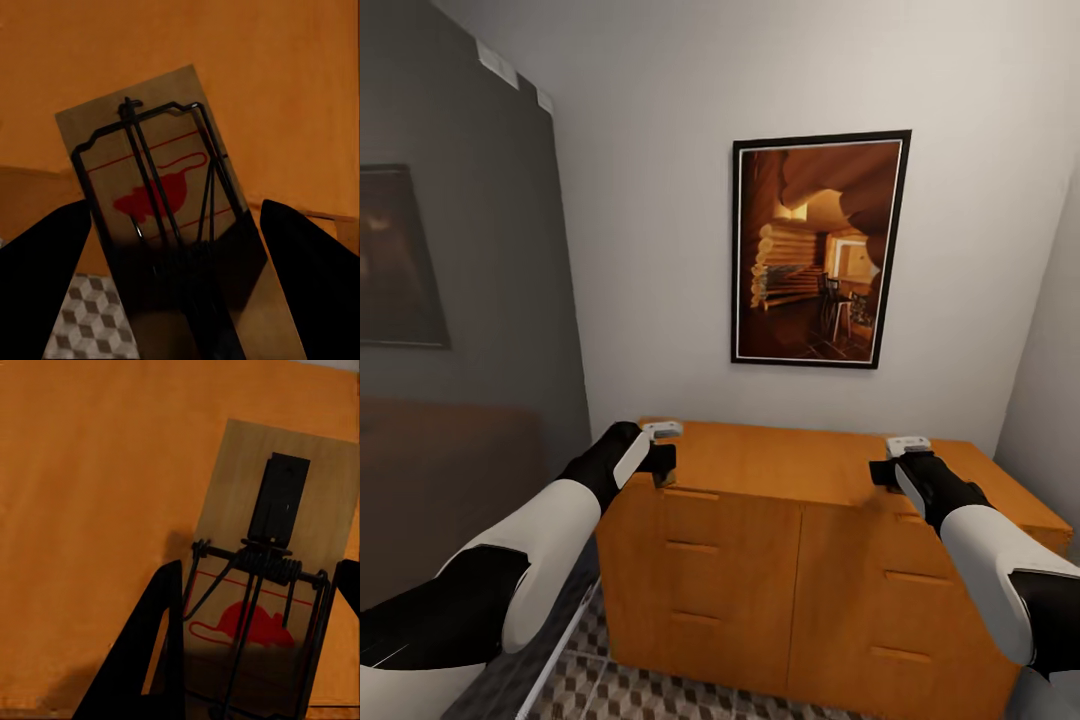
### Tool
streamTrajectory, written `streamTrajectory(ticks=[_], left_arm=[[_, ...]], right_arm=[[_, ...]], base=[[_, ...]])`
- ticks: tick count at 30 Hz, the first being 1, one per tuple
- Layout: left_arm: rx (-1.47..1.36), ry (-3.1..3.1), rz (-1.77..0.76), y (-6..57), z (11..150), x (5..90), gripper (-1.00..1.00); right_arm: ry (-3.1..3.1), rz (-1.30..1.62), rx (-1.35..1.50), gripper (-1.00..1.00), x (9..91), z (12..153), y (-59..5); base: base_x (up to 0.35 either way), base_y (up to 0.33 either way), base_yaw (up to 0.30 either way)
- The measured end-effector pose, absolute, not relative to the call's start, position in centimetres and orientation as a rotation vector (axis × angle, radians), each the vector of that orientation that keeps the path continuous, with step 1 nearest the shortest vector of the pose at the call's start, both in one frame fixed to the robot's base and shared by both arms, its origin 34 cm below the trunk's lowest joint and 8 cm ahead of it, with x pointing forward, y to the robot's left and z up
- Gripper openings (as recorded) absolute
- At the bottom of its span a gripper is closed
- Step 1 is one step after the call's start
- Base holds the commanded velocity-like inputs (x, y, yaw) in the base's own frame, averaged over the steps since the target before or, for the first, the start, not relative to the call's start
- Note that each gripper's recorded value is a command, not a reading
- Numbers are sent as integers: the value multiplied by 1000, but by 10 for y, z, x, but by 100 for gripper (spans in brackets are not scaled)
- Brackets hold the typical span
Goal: Take the four mousetraps from the cabinet in the bathroom and place them on the bathroom floor. Make sure all four end up on the same floor surface, and ensure that at least two of them are either under or directly next to the same bathroom sink.
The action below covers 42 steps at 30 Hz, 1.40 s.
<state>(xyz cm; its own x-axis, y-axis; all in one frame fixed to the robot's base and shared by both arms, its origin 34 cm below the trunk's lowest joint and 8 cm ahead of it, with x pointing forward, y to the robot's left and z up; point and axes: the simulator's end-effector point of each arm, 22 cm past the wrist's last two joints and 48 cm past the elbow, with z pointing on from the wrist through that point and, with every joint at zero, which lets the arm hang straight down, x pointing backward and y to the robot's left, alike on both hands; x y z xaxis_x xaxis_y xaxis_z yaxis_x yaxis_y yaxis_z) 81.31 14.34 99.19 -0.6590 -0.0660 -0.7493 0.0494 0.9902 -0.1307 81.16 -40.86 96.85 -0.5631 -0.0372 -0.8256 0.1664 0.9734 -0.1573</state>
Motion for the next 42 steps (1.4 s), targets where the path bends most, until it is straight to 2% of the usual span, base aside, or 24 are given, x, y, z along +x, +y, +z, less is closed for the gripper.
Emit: streamTrajectory(ticks=[9,18,42], left_arm=[[-9,2289,-171,144,989,812,-100],[-9,2288,-170,145,989,813,-100],[-30,2270,-173,150,972,815,-100]], right_arm=[[2173,-238,57,-100,809,950,-395],[2175,-79,-43,-100,812,941,-361],[2179,-111,-63,-100,813,938,-347]], base=[[-346,0,0],[-346,0,0],[-346,0,0]])
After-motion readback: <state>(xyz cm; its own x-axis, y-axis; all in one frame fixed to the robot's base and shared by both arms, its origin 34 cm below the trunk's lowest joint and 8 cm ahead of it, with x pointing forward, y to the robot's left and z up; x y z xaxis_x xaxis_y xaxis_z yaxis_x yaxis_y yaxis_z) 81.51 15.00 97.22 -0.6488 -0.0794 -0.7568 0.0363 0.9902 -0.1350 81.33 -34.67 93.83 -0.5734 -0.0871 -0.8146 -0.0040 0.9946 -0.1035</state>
